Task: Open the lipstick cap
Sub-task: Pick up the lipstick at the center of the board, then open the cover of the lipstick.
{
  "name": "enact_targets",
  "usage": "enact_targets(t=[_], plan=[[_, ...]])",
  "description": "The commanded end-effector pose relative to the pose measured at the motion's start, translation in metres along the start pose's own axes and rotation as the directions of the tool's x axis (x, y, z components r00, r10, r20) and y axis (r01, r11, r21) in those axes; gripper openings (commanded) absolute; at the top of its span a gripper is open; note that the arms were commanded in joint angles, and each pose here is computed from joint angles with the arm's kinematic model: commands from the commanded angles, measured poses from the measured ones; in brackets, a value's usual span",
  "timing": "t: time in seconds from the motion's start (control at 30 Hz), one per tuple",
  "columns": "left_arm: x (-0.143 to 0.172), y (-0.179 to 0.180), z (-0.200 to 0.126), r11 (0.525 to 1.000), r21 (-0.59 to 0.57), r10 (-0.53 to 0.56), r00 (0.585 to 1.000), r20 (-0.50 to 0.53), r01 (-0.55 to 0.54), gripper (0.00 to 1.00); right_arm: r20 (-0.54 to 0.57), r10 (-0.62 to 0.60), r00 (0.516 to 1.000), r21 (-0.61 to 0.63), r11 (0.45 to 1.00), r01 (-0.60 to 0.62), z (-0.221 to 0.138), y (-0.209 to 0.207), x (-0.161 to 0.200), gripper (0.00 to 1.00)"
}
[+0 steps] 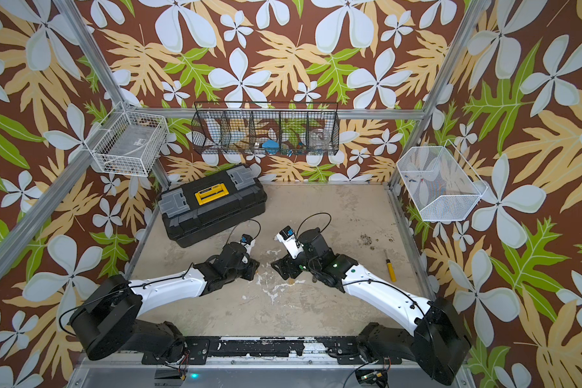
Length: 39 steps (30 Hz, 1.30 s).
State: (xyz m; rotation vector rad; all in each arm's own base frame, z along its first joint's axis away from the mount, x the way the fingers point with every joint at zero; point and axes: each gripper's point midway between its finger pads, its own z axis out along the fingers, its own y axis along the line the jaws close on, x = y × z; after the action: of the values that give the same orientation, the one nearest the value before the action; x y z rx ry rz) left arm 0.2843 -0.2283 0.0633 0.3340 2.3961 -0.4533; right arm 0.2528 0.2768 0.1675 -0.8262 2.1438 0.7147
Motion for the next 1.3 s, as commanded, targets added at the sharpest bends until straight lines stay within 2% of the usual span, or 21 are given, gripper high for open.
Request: enact_targets(t=[0.0,0.23,0.43,0.6,0.73,0.93,1.07,1.17,1.27], plan=[[-0.001,-0.002,0.001,1.000,0.004,0.023,1.000,-0.002,-0.023,0.31,0.002,0.001,1.000,0.007,1.000,-0.001,0.001,-0.001,-0.001,0.84],[-0.004,-0.005,-0.001,1.000,0.013,0.024,1.000,0.008,-0.024,0.22,0.007,0.002,1.000,0.006,1.000,-0.002,0.002,-0.001,-0.002,0.84],[-0.007,-0.009,-0.002,0.999,0.032,0.023,1.000,0.013,-0.024,0.21,0.035,0.007,0.999,0.038,0.999,-0.008,-0.001,-0.006,-0.010,0.84],[-0.025,-0.021,-0.014,0.997,0.069,0.026,0.999,0.042,-0.029,0.21,0.120,-0.011,0.993,0.099,0.995,-0.001,-0.012,-0.014,-0.023,0.84],[-0.047,-0.032,-0.032,0.993,0.105,0.047,0.994,0.095,-0.057,0.17,0.249,-0.031,0.968,0.152,0.988,-0.007,-0.027,-0.021,-0.040,0.80],[-0.081,-0.061,-0.060,0.966,0.194,0.148,0.982,0.116,-0.169,0.18,0.361,-0.250,0.898,0.120,0.968,0.221,-0.038,0.000,-0.047,0.74],[-0.096,-0.079,-0.079,0.942,0.260,0.187,0.976,0.111,-0.210,0.17,0.371,-0.350,0.860,0.121,0.936,0.329,-0.034,0.006,-0.048,0.72],[-0.104,-0.083,-0.089,0.938,0.270,0.191,0.975,0.116,-0.216,0.17,0.360,-0.440,0.823,0.096,0.895,0.436,-0.025,0.015,-0.043,0.65],[-0.110,-0.083,-0.097,0.941,0.256,0.192,0.973,0.129,-0.220,0.16,0.355,-0.487,0.798,0.094,0.868,0.488,-0.019,0.017,-0.042,0.58]])
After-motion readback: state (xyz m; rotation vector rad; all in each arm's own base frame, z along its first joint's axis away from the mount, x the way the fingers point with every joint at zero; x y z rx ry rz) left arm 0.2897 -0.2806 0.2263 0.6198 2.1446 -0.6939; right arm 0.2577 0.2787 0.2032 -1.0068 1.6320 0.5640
